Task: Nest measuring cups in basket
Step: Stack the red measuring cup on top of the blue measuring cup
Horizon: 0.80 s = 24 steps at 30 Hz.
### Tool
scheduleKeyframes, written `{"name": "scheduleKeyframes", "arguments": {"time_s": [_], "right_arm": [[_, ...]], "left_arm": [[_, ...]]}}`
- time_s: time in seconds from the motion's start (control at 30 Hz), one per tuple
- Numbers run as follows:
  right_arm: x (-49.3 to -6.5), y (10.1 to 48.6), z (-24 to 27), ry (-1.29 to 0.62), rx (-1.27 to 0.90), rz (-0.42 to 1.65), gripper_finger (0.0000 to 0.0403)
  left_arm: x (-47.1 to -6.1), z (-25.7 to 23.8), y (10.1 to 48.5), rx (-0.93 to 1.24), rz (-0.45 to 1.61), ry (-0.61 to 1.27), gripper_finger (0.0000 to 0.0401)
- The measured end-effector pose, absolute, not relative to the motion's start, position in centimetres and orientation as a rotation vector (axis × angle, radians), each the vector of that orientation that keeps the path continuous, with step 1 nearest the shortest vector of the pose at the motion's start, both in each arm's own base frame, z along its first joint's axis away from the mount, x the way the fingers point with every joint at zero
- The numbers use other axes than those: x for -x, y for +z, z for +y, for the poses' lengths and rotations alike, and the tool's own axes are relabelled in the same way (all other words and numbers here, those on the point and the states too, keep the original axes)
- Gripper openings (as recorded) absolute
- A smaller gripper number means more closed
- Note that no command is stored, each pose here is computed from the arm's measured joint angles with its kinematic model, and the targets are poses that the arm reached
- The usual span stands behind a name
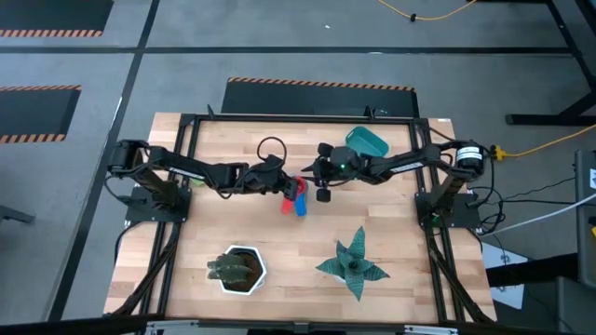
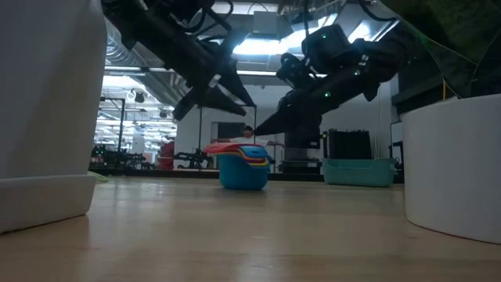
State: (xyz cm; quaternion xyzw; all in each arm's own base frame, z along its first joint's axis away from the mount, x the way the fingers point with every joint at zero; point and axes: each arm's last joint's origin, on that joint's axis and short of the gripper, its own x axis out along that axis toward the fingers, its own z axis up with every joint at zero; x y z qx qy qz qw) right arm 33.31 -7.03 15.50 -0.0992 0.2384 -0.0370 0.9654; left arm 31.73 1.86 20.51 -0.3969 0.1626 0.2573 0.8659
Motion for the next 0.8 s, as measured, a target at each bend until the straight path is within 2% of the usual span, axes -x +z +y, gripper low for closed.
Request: {"name": "scheduleKeyframes", "arguments": {"time_s": [0.17,0.37,0.5,0.8], "right_arm": [[-32.3,16.6,-6.8,-0.066,0.192,0.542,0.0106],[-30.6,17.7,-6.4,-0.048,0.166,0.657,0.0106],[-30.1,17.1,-6.0,-0.015,0.112,0.728,0.0106],[-30.1,14.5,-4.0,0.106,0.044,0.774,0.0106]], "left_arm": [[-30.1,2.4,21.1,0.812,0.427,0.598,0.009],[-27.9,2.5,20.7,0.78,0.628,0.672,0.009],[-27.4,2.1,19.9,0.753,0.719,0.698,0.009],[-28.6,0.6,17.5,0.766,0.778,0.7,0.009]]}}
